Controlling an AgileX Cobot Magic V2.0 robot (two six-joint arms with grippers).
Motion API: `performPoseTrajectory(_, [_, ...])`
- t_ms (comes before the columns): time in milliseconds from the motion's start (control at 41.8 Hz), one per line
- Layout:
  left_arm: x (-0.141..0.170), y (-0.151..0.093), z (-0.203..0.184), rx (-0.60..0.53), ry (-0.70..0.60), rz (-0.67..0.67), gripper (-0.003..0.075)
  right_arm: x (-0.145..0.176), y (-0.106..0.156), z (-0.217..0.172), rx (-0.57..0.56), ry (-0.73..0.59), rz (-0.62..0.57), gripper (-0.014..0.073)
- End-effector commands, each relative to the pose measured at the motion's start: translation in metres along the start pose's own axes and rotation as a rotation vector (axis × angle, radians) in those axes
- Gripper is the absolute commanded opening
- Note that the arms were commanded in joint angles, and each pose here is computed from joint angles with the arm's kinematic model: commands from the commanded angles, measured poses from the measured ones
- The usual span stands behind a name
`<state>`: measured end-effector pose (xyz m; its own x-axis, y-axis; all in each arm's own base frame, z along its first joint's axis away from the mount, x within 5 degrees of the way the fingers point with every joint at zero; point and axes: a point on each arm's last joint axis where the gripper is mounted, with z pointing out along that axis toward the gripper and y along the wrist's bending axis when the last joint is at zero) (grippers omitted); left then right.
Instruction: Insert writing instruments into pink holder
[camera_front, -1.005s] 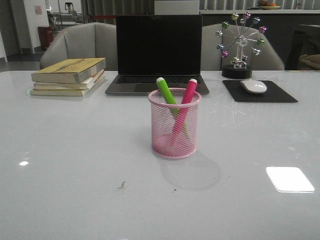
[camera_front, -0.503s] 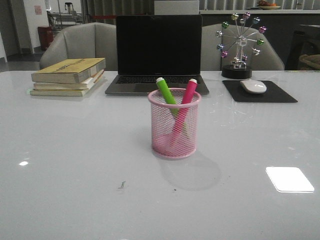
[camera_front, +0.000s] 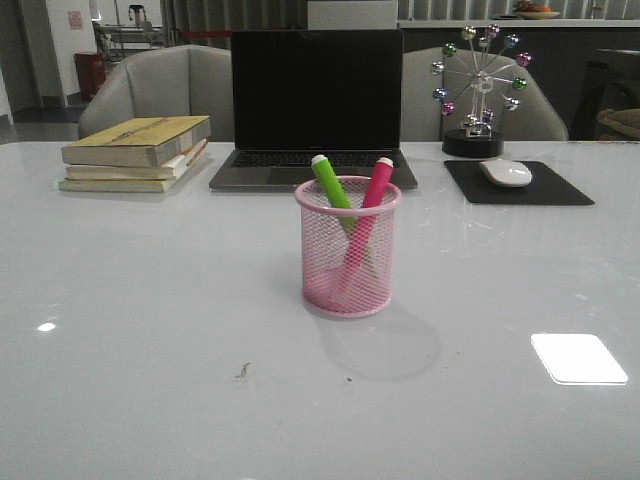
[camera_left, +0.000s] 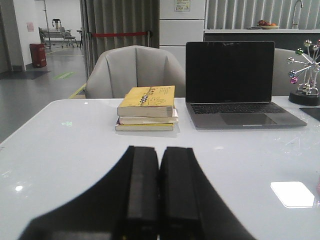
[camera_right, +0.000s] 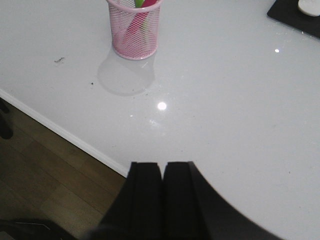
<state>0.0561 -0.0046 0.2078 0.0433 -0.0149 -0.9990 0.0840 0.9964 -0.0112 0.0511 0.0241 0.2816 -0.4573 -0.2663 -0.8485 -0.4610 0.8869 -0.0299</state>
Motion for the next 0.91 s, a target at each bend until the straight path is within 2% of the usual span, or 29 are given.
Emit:
performPoseTrajectory(0, [-0.0088,-0.0011,-0.0023,0.018,-0.112,-0.019,0.0097,-0.0135,-0.0012,-0.0047,0.012,-0.087,-0.005,0.0055])
performPoseTrajectory(885, [-0.0087,-0.0011,-0.0021,0.018,-0.11,-0.019,0.0097,-0.0107,-0.0021,-0.0078,0.026,-0.112,0.001,0.0055])
